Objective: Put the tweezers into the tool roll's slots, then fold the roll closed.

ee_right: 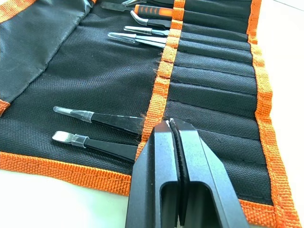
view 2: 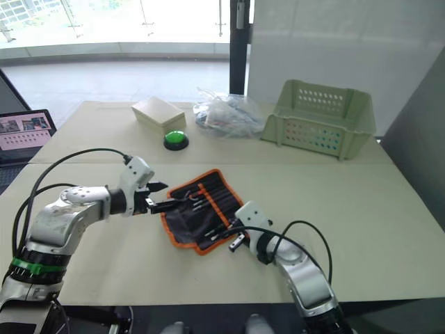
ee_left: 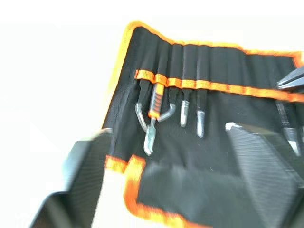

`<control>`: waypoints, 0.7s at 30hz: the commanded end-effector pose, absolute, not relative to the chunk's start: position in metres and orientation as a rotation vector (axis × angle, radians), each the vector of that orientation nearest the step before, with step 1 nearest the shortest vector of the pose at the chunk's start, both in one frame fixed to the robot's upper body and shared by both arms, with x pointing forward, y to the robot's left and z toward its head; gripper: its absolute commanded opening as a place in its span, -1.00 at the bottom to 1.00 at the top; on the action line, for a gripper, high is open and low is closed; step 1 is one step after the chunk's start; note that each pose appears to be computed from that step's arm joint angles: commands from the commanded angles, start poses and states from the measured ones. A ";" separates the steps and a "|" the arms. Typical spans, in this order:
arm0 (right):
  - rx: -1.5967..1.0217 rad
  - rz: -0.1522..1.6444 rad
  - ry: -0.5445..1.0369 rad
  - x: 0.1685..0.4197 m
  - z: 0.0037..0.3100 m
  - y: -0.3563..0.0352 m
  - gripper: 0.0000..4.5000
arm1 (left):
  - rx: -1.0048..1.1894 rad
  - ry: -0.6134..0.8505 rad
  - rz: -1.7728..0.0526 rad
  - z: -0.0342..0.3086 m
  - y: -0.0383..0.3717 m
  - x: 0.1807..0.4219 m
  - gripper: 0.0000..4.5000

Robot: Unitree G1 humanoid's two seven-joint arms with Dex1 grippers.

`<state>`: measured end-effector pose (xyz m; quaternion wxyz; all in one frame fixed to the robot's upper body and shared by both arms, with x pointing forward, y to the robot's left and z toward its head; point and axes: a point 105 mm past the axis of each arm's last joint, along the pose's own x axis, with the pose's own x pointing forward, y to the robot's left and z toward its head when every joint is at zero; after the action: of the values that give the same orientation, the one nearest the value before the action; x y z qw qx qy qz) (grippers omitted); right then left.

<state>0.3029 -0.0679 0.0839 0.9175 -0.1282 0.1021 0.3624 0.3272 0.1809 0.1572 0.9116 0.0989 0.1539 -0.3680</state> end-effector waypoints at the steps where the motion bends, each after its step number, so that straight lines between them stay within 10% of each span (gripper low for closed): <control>1: -0.273 0.750 0.312 0.297 0.058 -0.072 -1.00 | 0.179 0.192 -0.592 0.181 0.221 0.313 0.98; 14: -0.292 0.743 0.316 0.300 0.057 -0.085 -1.00 | 0.016 0.182 0.177 0.134 0.354 0.188 0.98; 21: -0.291 0.752 0.326 0.300 0.056 -0.088 -1.00 | -0.044 0.235 0.251 0.112 0.354 0.145 0.98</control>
<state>0.3052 -0.0803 0.0798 0.9134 -0.1441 0.1083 0.3651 0.1453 0.3558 0.0959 0.9802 -0.0410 0.1452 0.1280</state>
